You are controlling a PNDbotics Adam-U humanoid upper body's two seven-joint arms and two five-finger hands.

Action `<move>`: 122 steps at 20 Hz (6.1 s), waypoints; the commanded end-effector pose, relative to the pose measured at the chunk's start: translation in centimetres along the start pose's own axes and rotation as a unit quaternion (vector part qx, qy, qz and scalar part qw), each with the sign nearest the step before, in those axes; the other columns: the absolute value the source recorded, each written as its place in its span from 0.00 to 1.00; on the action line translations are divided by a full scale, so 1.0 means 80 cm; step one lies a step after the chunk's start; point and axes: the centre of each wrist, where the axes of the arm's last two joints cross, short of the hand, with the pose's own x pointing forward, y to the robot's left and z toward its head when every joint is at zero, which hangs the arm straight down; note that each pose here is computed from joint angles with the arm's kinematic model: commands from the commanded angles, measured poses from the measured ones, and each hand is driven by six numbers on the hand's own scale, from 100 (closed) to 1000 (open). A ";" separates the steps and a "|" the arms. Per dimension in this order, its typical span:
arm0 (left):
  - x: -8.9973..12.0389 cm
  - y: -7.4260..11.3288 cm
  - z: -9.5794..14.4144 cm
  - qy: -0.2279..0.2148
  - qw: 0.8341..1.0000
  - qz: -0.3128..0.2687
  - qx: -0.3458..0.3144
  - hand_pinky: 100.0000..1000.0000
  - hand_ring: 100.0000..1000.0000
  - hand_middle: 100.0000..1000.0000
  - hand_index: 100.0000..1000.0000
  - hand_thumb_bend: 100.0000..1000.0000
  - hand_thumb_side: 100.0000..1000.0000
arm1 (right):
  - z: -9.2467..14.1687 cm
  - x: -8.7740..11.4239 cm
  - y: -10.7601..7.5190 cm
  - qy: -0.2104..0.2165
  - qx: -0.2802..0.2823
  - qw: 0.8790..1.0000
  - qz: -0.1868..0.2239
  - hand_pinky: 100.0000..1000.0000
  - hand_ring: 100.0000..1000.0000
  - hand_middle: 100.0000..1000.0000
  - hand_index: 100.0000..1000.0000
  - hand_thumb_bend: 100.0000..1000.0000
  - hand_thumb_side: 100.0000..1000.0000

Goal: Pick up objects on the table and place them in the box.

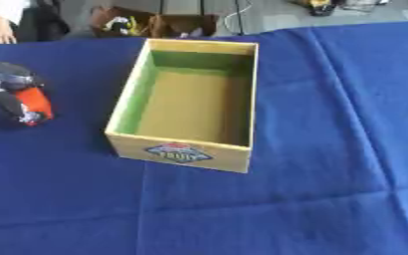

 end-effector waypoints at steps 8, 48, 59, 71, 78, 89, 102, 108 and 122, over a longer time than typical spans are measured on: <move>-0.013 0.001 0.005 0.021 0.999 -0.001 0.032 0.37 0.48 0.60 0.78 0.32 0.25 | -0.004 0.007 -0.002 -0.014 0.000 1.000 0.002 0.73 0.80 0.77 0.86 0.00 1.00; -0.023 0.011 0.022 0.076 0.996 0.042 0.000 0.37 0.59 0.70 1.00 0.56 0.72 | 0.002 0.004 0.000 0.000 0.008 1.000 0.007 0.74 0.80 0.77 0.84 0.00 1.00; -0.022 0.005 0.017 0.076 0.995 0.056 -0.010 0.34 0.55 0.65 0.92 0.47 0.63 | 0.002 0.004 0.000 0.001 0.003 1.000 0.005 0.74 0.80 0.77 0.84 0.00 1.00; -0.019 0.001 0.012 0.077 0.995 0.055 0.005 0.15 0.41 0.48 0.79 0.31 0.48 | 0.002 0.004 0.000 0.000 0.002 1.000 0.004 0.74 0.80 0.77 0.84 0.00 1.00; -0.017 0.001 0.009 0.081 0.995 0.050 0.033 0.03 0.34 0.41 0.68 0.26 0.36 | 0.002 0.004 0.001 0.001 0.003 1.000 0.005 0.74 0.80 0.77 0.84 0.00 1.00; -0.013 0.014 0.014 0.090 0.990 0.046 0.098 0.00 0.25 0.34 0.56 0.04 0.26 | 0.003 0.003 0.001 0.004 0.006 1.000 0.005 0.74 0.80 0.77 0.84 0.00 1.00; 0.025 0.056 0.025 0.044 0.988 0.021 0.148 0.00 0.23 0.32 0.54 0.00 0.21 | 0.004 0.002 -0.002 0.009 0.009 1.000 0.003 0.74 0.80 0.77 0.84 0.00 1.00; 0.125 0.132 0.043 -0.072 0.967 -0.059 0.236 0.00 0.22 0.30 0.53 0.00 0.18 | 0.003 0.001 -0.005 0.003 0.014 1.000 -0.002 0.74 0.80 0.77 0.84 0.00 1.00; 0.288 0.181 0.071 -0.228 0.921 -0.087 0.305 0.00 0.19 0.27 0.51 0.00 0.18 | 0.000 0.003 -0.005 -0.003 0.015 1.000 -0.017 0.74 0.80 0.77 0.84 0.00 1.00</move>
